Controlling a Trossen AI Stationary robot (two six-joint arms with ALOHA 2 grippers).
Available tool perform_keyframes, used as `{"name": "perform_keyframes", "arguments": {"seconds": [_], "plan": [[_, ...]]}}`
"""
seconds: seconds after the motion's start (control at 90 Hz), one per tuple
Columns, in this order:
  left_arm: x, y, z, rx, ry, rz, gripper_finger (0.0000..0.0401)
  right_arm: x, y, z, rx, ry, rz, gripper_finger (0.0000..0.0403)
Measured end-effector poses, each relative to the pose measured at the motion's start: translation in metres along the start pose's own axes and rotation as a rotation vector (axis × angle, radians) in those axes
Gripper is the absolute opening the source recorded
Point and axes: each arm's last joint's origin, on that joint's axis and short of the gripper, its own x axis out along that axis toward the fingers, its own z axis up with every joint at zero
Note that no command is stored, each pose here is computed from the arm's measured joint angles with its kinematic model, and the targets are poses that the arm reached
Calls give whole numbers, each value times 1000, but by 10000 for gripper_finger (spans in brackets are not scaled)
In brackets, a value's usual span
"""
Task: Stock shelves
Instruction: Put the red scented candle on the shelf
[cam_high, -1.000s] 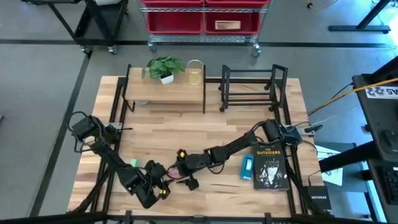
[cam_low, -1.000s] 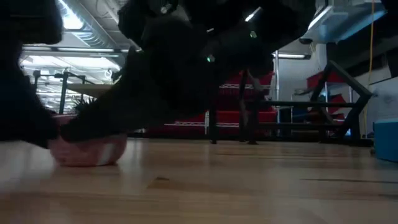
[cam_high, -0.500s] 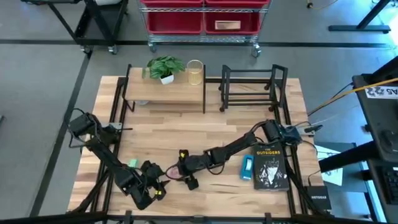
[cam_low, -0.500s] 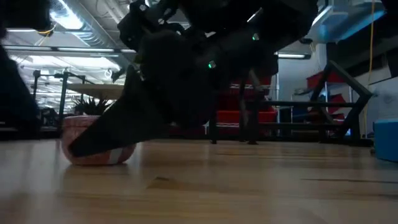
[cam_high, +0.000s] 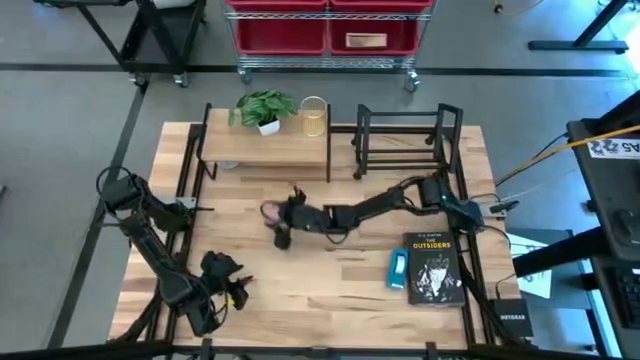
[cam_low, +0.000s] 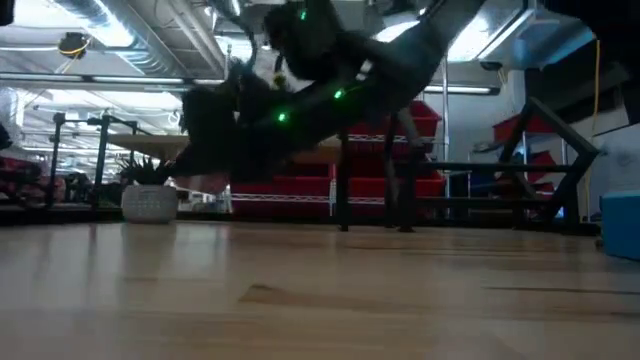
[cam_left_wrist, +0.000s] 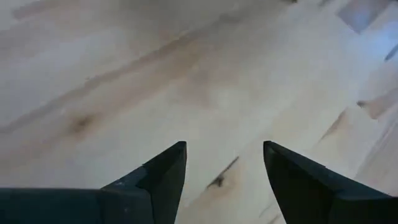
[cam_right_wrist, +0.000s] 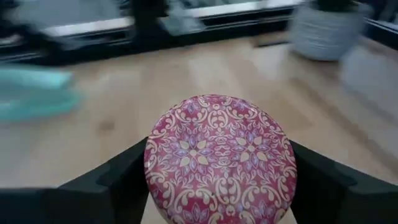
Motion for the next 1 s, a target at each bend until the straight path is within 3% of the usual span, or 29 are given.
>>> {"name": "perform_keyframes", "arguments": {"seconds": [0.3, 0.433, 0.556, 0.644, 0.767, 0.867, 1.0], "plan": [[-1, 3, 0, 0, -22, 10, 199, 53, 4, 10, -6, 4, -216, 276], [-1, 2, 0, -10, -21, 2, 199, 63, -3, 19, 21, 21, -138, 281], [-8, -1, 0, -8, -9, -17, 199, 55, 9, 27, -65, 42, -65, 282], [-19, -7, 4, 2, -5, -65, 199, 42, 20, 51, -120, 12, 26, 275], [-37, -17, 10, 41, -80, -157, 199, 22, 21, 114, -171, -64, 96, 275], [-52, -23, 18, 60, -187, -229, 199, 12, 11, 161, -221, -73, 108, 275], [-65, -26, 28, 95, -280, -284, 199, 14, -13, 189, -244, -111, 75, 275]]}}
